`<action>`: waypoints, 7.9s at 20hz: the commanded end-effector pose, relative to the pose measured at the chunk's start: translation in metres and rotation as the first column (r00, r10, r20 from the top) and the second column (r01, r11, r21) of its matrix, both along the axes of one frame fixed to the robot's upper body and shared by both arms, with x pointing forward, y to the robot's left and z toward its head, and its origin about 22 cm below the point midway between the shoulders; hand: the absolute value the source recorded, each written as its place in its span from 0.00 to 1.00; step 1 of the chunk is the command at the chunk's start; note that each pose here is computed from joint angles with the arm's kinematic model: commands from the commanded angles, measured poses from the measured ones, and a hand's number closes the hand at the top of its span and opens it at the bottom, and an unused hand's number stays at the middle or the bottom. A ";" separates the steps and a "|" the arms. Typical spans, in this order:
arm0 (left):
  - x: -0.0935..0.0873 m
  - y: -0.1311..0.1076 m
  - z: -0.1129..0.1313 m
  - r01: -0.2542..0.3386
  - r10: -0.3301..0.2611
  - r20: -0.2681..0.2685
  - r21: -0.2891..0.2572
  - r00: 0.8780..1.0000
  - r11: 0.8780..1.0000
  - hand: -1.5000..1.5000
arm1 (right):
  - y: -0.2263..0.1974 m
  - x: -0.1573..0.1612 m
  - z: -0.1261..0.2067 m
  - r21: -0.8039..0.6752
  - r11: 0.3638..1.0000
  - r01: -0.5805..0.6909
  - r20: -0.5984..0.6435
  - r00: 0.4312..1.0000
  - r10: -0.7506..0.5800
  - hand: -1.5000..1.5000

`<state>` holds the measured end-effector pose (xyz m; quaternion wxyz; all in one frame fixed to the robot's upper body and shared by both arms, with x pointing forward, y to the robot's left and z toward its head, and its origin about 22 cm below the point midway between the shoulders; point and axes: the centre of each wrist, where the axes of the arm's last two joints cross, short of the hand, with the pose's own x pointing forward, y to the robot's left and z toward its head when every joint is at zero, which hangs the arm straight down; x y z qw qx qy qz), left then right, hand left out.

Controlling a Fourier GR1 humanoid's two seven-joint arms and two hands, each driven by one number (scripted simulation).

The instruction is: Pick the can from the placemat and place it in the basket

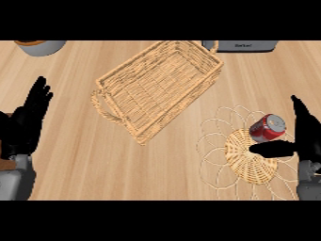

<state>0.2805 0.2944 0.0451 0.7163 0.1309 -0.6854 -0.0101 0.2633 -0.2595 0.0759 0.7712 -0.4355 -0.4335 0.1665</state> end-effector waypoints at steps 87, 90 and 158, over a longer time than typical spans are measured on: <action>0.045 -0.057 0.015 0.190 -0.191 0.016 0.023 0.982 0.981 0.50 | 0.283 0.134 0.129 0.173 0.985 -0.001 0.668 0.735 -0.117 1.00; 0.047 -0.059 0.012 0.168 -0.168 0.008 0.004 0.986 0.986 0.50 | 0.284 0.144 0.139 0.124 0.990 0.064 0.634 0.762 -0.129 1.00; 0.025 -0.025 0.005 0.114 -0.114 0.026 0.004 0.993 0.993 0.50 | 0.226 0.184 0.055 -0.596 0.803 0.012 0.007 1.000 -0.009 1.00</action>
